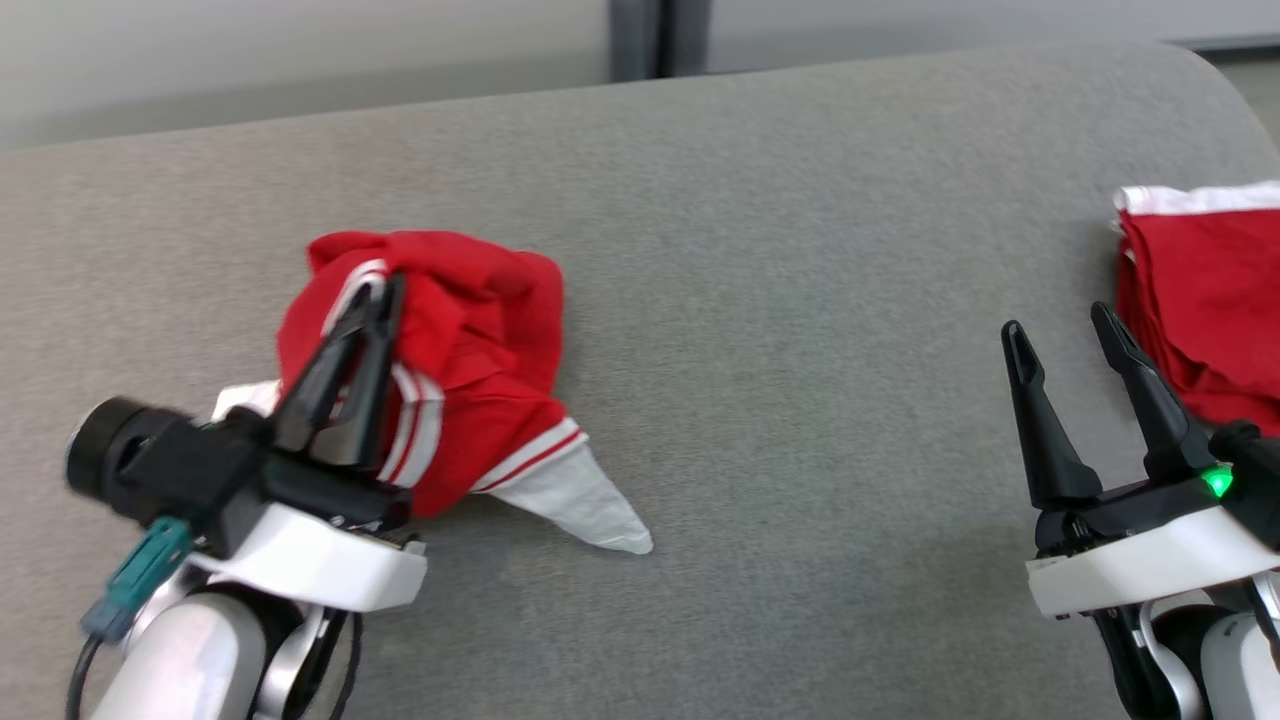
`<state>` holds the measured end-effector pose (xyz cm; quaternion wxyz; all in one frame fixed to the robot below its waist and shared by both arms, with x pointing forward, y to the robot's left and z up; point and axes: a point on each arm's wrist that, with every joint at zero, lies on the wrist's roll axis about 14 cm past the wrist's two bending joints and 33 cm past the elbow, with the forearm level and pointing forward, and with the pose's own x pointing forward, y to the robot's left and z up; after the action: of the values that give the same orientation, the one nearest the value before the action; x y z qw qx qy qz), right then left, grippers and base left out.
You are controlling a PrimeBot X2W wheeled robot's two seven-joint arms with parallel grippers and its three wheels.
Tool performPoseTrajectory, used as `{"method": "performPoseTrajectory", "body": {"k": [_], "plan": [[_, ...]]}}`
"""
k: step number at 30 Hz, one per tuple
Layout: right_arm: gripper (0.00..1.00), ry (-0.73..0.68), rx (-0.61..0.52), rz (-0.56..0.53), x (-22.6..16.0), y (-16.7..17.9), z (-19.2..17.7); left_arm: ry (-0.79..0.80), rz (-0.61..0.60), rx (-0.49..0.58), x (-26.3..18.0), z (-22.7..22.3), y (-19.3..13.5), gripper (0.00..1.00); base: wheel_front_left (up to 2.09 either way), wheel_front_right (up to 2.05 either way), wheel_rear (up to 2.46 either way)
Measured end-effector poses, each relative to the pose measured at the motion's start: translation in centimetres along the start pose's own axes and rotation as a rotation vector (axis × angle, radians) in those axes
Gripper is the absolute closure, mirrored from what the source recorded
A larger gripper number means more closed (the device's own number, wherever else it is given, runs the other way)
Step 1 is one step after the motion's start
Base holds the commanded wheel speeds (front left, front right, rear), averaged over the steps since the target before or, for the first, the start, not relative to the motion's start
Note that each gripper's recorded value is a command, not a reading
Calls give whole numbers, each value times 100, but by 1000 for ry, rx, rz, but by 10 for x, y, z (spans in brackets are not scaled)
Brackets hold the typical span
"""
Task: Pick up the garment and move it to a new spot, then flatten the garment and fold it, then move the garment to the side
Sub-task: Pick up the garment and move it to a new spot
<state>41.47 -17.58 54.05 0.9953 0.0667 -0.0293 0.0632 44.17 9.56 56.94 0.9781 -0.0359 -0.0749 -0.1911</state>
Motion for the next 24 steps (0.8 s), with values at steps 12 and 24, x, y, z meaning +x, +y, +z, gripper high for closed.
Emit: {"method": "performPoseTrajectory", "body": {"k": [12, 24], "plan": [[0, 44, 22, -175, -17, -49, -28, 171, -412, -116, 62, -80, -128, 100, 0, 0, 0], [0, 102, 25, -267, -27, -74, -57, 381, -618, -222, 56, -163, -202, 100, 0, 0, 0]]}}
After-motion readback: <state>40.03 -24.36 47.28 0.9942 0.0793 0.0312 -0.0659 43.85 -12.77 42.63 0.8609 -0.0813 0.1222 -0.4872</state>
